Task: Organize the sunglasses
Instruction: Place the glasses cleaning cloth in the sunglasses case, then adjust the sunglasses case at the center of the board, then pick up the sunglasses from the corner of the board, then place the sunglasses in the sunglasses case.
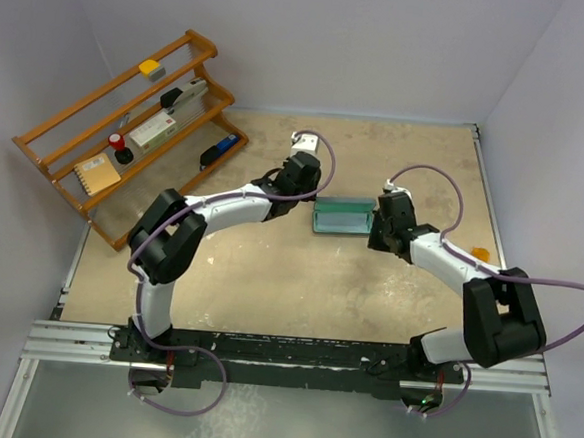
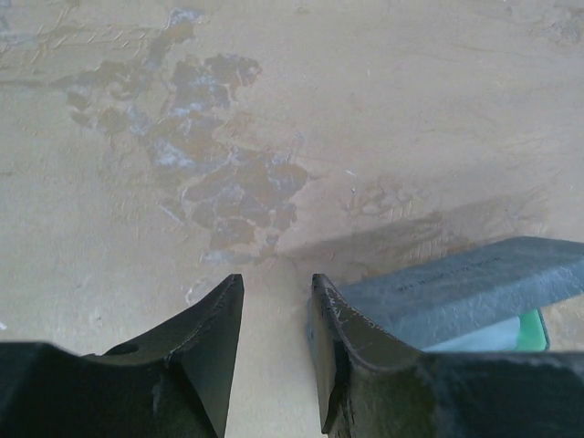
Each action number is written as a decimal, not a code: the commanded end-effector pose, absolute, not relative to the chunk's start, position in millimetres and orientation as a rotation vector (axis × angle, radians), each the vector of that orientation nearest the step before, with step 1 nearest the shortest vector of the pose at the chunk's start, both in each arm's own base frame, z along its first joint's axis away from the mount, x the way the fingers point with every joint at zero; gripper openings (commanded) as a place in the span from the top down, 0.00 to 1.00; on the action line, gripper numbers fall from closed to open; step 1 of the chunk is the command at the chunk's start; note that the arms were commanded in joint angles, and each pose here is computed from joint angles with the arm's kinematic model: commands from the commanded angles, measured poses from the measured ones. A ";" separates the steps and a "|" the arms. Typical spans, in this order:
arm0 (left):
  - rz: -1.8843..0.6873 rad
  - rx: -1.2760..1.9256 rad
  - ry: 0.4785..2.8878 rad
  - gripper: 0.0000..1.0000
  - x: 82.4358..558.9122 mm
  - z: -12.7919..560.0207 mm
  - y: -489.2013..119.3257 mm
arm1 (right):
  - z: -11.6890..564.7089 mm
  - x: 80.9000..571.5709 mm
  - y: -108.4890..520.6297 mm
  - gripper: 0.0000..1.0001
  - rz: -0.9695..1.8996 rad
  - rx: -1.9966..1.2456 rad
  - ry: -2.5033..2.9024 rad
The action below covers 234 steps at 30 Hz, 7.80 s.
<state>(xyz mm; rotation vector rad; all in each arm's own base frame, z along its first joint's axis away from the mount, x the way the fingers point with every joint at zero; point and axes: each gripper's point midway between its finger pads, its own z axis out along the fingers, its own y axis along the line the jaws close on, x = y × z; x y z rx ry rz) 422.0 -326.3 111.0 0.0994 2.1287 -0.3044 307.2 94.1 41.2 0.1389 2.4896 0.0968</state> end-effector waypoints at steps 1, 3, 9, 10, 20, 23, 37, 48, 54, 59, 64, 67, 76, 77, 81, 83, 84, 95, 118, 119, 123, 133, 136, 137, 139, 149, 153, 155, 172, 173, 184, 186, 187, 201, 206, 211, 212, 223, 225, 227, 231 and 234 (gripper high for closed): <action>-0.382 0.153 2.040 0.66 445.7 136.9 -355.1 | 42.5 319.7 100.0 1.00 0.136 0.168 2.449; -0.374 0.167 2.041 0.67 450.4 133.9 -358.9 | 39.9 322.1 101.5 1.00 0.139 0.169 2.453; -0.423 0.209 2.037 0.68 459.2 126.6 -372.7 | 27.7 329.8 107.2 1.00 0.150 0.173 2.479; -0.426 0.216 2.042 0.69 460.3 122.6 -374.5 | 26.2 331.6 108.6 1.00 0.153 0.174 2.482; -0.509 0.228 2.056 0.77 444.0 116.3 -375.8 | 25.0 347.9 120.4 1.00 0.188 0.164 2.502; -0.519 0.226 2.066 0.78 436.8 115.8 -372.7 | 25.1 353.8 122.8 1.00 0.189 0.156 2.503; -0.537 0.167 2.078 0.81 397.6 118.8 -351.9 | 29.8 381.0 132.5 1.00 0.191 0.105 2.483; -0.553 0.186 2.082 0.81 369.8 116.6 -362.7 | 31.0 396.1 159.6 1.00 0.256 0.029 2.496; -0.548 0.184 2.093 0.81 363.8 110.3 -361.8 | 28.6 394.7 166.3 1.00 0.246 0.005 2.503; -0.534 0.180 2.097 0.81 363.7 107.0 -359.0 | 30.1 393.0 160.2 1.00 0.200 0.022 2.503; -0.493 0.169 2.093 0.81 364.7 108.2 -350.6 | 47.4 382.4 154.4 1.00 0.201 0.045 2.483; -0.486 0.149 2.085 0.81 364.5 110.1 -342.8 | 67.1 374.1 149.3 0.97 0.215 0.073 2.436; -0.555 0.143 2.078 0.80 360.7 113.5 -344.8 | 85.1 349.7 96.6 0.88 0.052 0.184 2.439; -0.568 0.139 2.072 0.79 360.3 114.7 -345.7 | 82.6 345.9 88.9 0.88 0.055 0.215 2.454; -0.599 0.128 2.053 0.79 359.4 119.0 -347.7 | 79.3 331.3 53.9 0.81 0.029 0.336 2.464; -0.616 0.131 2.051 0.79 358.2 120.1 -349.5 | 81.2 325.4 37.2 0.77 -0.010 0.382 2.466; -0.620 0.129 2.048 0.79 357.5 120.0 -349.3 | 81.9 323.5 29.3 0.75 -0.029 0.408 2.466; -0.673 0.156 2.062 0.79 343.6 108.8 -348.4 | 84.7 299.1 -54.4 0.75 -0.147 0.773 2.457; -0.732 0.215 2.096 0.79 328.0 102.7 -352.3 | 71.0 243.1 -161.7 0.77 -0.524 1.279 2.293; -0.734 0.214 2.096 0.79 327.6 102.6 -352.2 | 70.9 241.8 -162.7 0.76 -0.533 1.283 2.294; -0.731 0.215 2.092 0.79 327.2 103.3 -350.9 | 73.0 235.4 -167.8 0.76 -0.587 1.307 2.276; -0.764 0.220 2.084 0.79 323.0 102.9 -352.3 | 69.2 224.3 -178.1 0.64 -0.623 1.377 2.247; -0.764 0.221 2.080 0.79 322.4 103.5 -350.9 | 61.7 221.8 -180.7 0.64 -0.606 1.411 2.258; -0.765 0.224 2.079 0.79 321.8 103.7 -351.1 | 60.0 222.7 -180.7 0.64 -0.599 1.407 2.266; -0.770 0.224 2.077 0.79 321.2 104.7 -351.3 | 57.7 223.2 -181.5 0.64 -0.600 1.409 2.275; -0.781 0.232 2.073 0.78 319.5 105.3 -351.9 | 46.5 228.6 -180.5 0.63 -0.572 1.398 2.322; -0.779 0.231 2.074 0.78 319.5 104.7 -351.4 | 45.6 230.3 -182.4 0.62 -0.581 1.399 2.324; -0.776 0.231 2.075 0.78 319.1 103.7 -350.6 | 43.5 230.4 -183.0 0.62 -0.586 1.402 2.330; -0.763 0.231 2.082 0.79 320.1 101.6 -349.8 | 39.5 242.3 -187.2 0.84 -0.567 1.409 2.321; -0.764 0.231 2.082 0.78 320.2 101.4 -350.1 | 42.5 244.4 -187.4 0.90 -0.557 1.404 2.308; -0.762 0.227 2.083 0.79 321.0 101.6 -350.3 | 49.0 241.3 -179.4 1.00 -0.514 1.354 2.273; -0.762 0.225 2.081 0.79 321.0 102.5 -349.6 | 53.2 245.6 -173.0 1.00 -0.486 1.315 2.265; -0.760 0.225 2.080 0.78 321.2 103.0 -349.7 | 55.3 247.9 -169.2 1.00 -0.474 1.293 2.264; -0.720 0.200 2.090 0.79 320.5 97.8 -339.4 | 88.8 321.0 -39.0 1.00 -0.206 0.779 2.393; -0.705 0.190 2.097 0.79 321.5 94.8 -337.4 | 95.8 347.9 6.9 1.00 -0.106 0.620 2.444; -0.658 0.182 2.110 0.79 326.0 89.1 -333.5 | 99.4 373.8 47.2 1.00 -0.045 0.485 2.467; -0.652 0.182 2.112 0.79 326.9 88.0 -333.3 | 98.5 377.7 54.3 1.00 -0.033 0.463 2.475; -0.622 0.138 2.128 0.79 340.0 76.4 -330.3 | 87.5 407.8 125.3 1.00 0.028 0.234 2.511; -0.618 0.135 2.129 0.79 341.9 75.9 -330.1 | 85.4 408.8 136.9 1.00 0.042 0.209 2.509; -0.608 0.133 2.133 0.79 343.6 74.8 -329.4 | 82.5 408.0 147.8 1.00 0.045 0.186 2.515; -0.611 0.130 2.131 0.79 345.6 75.7 -329.7 | 80.3 405.5 167.1 1.00 0.048 0.155 2.515; -0.616 0.127 2.131 0.79 346.1 75.1 -330.0 | 78.0 405.7 177.1 1.00 0.057 0.146 2.518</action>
